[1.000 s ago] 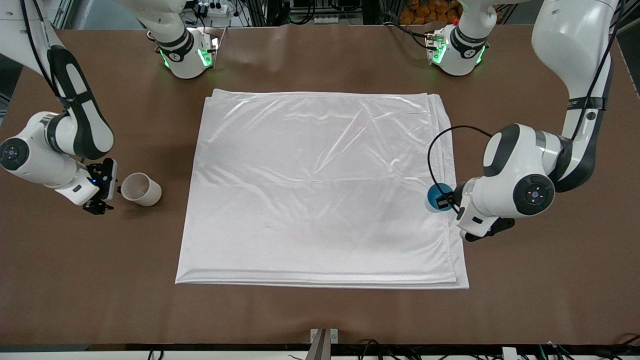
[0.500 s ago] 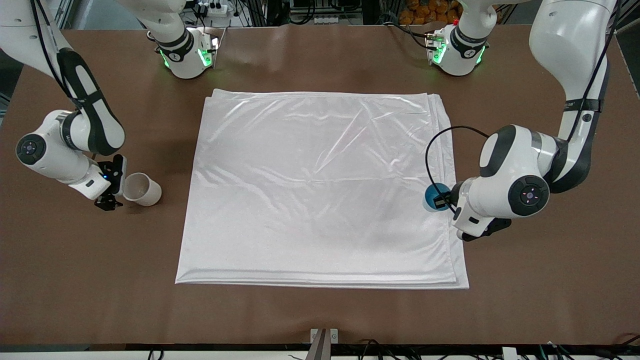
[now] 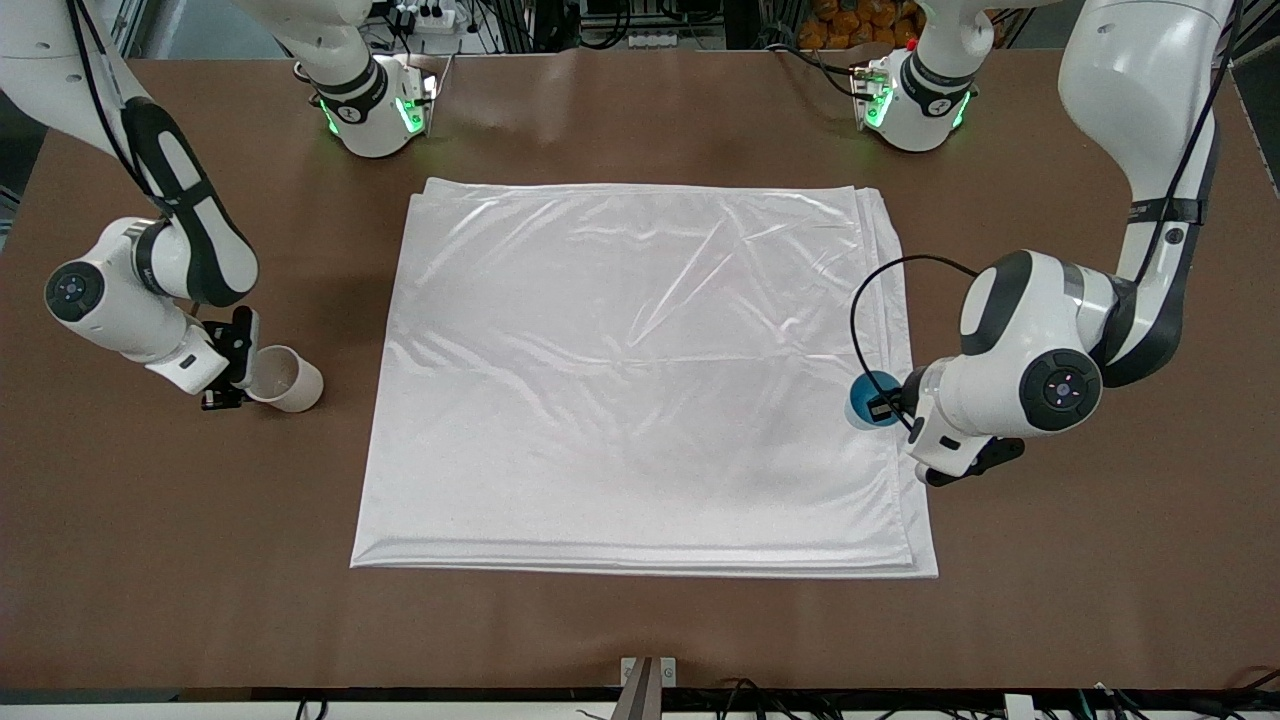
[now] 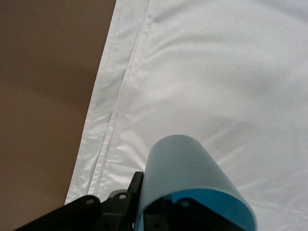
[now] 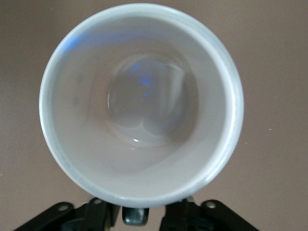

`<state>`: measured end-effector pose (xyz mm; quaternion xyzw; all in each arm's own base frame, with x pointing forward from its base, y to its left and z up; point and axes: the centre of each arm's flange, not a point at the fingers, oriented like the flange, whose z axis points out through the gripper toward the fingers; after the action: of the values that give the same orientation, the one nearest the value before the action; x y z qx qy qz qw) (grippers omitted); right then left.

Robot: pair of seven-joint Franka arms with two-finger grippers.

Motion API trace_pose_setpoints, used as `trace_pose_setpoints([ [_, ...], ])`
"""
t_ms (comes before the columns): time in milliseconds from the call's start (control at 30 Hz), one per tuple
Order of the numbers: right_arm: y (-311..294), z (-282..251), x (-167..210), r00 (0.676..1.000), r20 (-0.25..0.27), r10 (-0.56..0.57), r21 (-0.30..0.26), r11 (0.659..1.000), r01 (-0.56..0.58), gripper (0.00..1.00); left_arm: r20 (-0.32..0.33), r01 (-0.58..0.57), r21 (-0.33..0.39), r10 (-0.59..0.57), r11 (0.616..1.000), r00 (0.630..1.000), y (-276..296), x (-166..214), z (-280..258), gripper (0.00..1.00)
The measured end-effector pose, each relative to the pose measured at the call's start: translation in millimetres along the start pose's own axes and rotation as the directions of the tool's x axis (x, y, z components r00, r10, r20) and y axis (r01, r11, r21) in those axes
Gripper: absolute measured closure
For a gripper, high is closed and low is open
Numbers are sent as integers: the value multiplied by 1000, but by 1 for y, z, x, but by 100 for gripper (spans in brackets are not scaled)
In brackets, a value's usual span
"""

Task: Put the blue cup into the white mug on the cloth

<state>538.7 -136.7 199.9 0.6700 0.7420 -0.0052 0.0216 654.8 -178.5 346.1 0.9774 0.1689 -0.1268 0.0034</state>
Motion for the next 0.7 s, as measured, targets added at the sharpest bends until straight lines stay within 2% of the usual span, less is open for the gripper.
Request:
trace_pose_setpoints([
  [100,1,-1,0,1000,2,0,-5,1000,0,78,0,3,0,-3,1000,1000,-1,1,0,95],
  [167,2,-2,-1,1000,3,0,-9,1000,0,81,0,4,1,-4,1000,1000,-2,2,0,95],
  [533,13,-32,0,1000,20,-7,-58,998,8,81,-4,2,8,-2,1000,1000,-4,4,1,95],
  [700,24,-55,15,1000,9,-15,-47,999,16,81,-12,-3,12,3,1000,1000,-3,3,0,95],
])
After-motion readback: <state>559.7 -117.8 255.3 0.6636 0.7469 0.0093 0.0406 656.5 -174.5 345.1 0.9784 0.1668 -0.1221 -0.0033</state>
